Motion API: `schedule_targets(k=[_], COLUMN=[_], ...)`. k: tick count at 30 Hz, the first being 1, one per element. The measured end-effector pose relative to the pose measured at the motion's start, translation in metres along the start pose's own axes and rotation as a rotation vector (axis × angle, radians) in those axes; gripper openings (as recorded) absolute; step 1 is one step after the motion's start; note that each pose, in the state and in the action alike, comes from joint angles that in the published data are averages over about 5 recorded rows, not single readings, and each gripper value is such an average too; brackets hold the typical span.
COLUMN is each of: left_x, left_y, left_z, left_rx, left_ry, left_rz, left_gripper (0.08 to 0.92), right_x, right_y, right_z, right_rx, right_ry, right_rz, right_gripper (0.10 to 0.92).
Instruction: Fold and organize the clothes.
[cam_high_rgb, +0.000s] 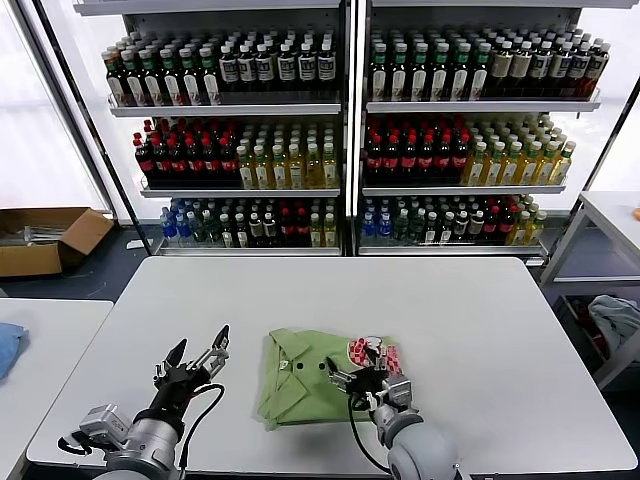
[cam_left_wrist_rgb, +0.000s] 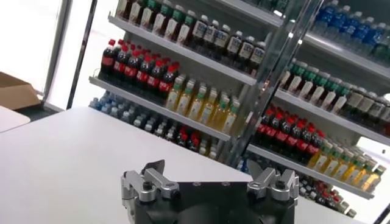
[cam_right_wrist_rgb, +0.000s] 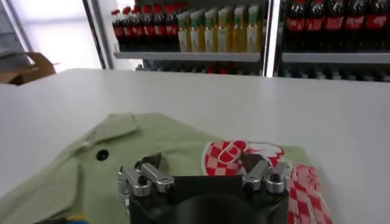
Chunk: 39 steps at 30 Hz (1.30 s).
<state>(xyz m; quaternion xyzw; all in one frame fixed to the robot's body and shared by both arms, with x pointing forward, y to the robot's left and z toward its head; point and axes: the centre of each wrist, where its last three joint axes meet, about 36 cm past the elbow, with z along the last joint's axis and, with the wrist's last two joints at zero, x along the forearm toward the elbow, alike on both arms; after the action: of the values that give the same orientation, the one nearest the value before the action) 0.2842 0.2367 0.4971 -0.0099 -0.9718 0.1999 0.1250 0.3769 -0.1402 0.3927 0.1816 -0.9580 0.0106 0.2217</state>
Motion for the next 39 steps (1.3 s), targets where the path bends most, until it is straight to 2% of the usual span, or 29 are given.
schedule_targets(k=[8,18,30,34,39], left_x=[-0.002,-0.002,-0.001,-0.002,-0.004], left_y=[-0.001,0.0,0.001,0.002,0.004], left_z=[0.002,0.001,-0.001,0.0,0.0], left_rx=[0.002,-0.005,-0.004,-0.007,-0.02], left_ry=[0.001,0.0,-0.008,-0.012,-0.02], left_rz=[0.004,0.002,-0.004,-0.002,0.001], left_gripper=[0.823,0.823,0.823,0.823,0.823], right_x=[0.002,-0.001,-0.019,-0.013,0.004], right_y=[0.006,0.027,0.049,0.045,0.028], right_z=[0.002,-0.016,-0.003,-0.008,-0.022], right_rx=[0.003,-0.011,0.024,0.008,-0.01], right_ry=[0.025,-0.055,-0.006,-0.044,-0.134], right_rz=[0.025,-0.044,-0.079,-0.087,-0.074], right_gripper=[0.823,0.823,0.823,0.823,0.823])
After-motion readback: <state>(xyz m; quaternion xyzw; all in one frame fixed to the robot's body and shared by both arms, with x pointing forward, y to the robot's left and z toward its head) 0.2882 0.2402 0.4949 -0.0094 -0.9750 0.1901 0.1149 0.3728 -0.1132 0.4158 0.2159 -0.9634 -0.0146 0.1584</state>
